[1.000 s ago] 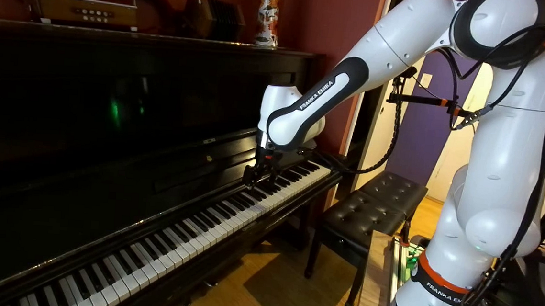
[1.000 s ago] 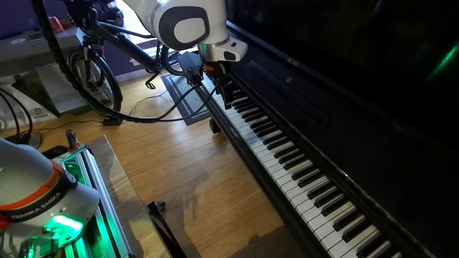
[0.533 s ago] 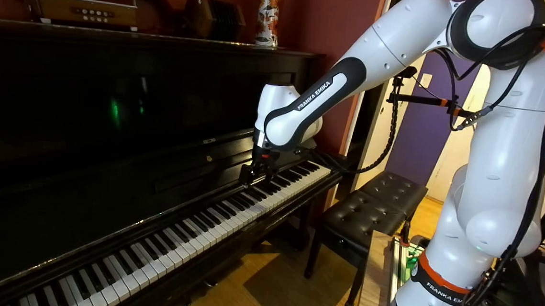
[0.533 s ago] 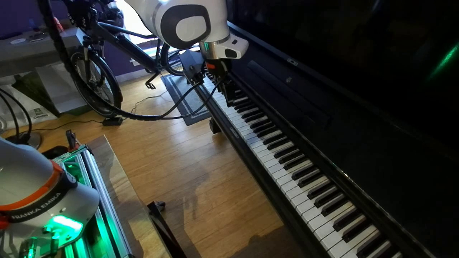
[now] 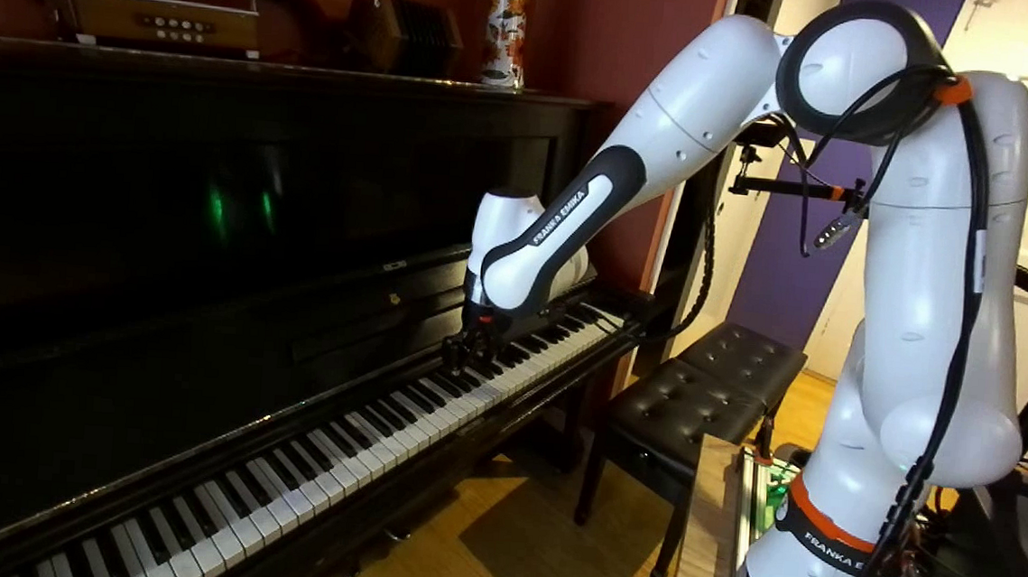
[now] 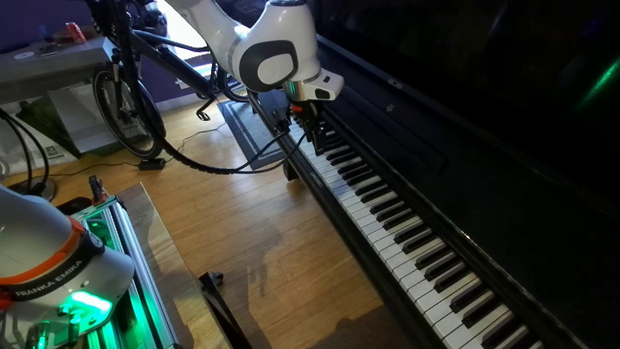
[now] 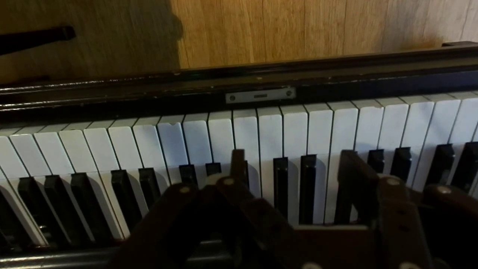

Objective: Press two white keys on the piano

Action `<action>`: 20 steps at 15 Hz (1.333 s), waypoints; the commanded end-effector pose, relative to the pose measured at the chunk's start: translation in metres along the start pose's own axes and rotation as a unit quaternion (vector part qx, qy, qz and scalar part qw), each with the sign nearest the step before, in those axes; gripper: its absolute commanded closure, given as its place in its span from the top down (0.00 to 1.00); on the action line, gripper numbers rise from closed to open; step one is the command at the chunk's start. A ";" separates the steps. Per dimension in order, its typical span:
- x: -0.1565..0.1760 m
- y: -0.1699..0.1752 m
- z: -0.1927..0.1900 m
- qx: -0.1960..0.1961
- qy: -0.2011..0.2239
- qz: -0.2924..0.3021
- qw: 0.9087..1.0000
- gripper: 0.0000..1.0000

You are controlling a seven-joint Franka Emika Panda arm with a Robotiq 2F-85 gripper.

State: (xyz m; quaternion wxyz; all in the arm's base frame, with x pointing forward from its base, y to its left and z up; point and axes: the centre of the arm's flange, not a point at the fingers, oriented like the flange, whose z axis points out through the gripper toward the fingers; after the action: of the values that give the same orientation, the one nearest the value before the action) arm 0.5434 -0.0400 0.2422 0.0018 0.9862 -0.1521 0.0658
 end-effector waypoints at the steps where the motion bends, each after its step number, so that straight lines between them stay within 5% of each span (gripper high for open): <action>1: 0.015 0.008 0.031 -0.007 0.001 0.014 1.000 0.58; 20: 0.033 0.033 0.094 -0.018 -0.024 0.015 0.999 0.50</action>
State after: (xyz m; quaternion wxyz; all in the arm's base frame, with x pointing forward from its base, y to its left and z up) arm 0.5733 -0.0774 0.1632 0.0197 0.9839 -0.1736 0.0375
